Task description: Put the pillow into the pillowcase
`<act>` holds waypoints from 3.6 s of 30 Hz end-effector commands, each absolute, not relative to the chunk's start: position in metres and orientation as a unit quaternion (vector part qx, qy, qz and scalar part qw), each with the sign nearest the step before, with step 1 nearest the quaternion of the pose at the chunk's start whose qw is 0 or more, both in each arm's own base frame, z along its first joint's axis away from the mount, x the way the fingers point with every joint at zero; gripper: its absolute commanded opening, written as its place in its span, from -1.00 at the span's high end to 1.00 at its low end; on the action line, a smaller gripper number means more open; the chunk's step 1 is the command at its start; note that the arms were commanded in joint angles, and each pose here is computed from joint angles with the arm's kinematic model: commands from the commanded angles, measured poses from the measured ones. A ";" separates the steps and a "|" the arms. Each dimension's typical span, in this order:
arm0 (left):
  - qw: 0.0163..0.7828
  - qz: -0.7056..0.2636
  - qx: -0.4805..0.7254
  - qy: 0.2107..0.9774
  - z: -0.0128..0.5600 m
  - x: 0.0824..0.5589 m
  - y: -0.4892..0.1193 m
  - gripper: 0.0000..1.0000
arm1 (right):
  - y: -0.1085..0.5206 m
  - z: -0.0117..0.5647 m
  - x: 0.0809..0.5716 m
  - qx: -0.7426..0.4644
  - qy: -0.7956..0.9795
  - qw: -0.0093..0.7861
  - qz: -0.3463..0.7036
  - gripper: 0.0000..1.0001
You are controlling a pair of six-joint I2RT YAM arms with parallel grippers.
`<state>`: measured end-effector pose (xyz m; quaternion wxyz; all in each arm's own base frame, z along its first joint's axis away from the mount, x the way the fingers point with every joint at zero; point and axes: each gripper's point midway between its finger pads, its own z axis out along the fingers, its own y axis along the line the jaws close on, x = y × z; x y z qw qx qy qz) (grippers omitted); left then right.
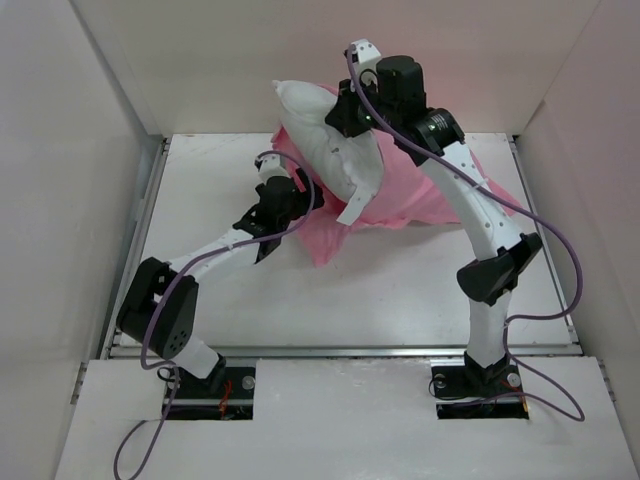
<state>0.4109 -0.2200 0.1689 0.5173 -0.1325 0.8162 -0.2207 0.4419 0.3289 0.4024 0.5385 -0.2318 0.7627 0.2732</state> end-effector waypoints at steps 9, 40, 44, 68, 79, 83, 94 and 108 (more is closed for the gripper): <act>0.588 -0.264 -0.188 0.741 0.207 0.426 -0.241 -0.66 | 0.336 0.453 0.424 -0.222 0.717 0.573 0.329 1.00; 0.565 -0.067 -0.328 0.754 0.215 0.407 -0.043 1.00 | 0.325 0.221 0.435 -0.282 0.847 0.421 0.162 1.00; 0.565 -0.072 -0.314 0.759 0.225 0.408 -0.040 1.00 | 0.326 0.218 0.438 -0.289 0.842 0.426 0.160 1.00; 0.692 -0.063 -0.328 0.640 0.401 0.385 0.027 1.00 | 0.329 0.049 0.407 -0.340 0.911 0.231 0.045 1.00; 0.725 -0.128 -0.280 0.616 0.440 0.341 0.006 1.00 | 0.317 0.009 0.429 -0.276 0.939 0.204 -0.039 1.00; 0.688 -0.161 -0.268 0.655 0.398 0.356 -0.013 1.00 | 0.370 0.070 0.440 -0.271 0.916 0.286 0.081 1.00; 0.607 -0.174 -0.277 0.724 0.298 0.362 -0.030 1.00 | 0.444 0.311 0.410 -0.318 0.723 0.484 0.376 -0.35; 0.567 -0.143 -0.297 0.755 0.254 0.372 -0.025 -0.50 | 0.411 0.239 0.280 -0.579 0.673 0.390 0.243 -0.68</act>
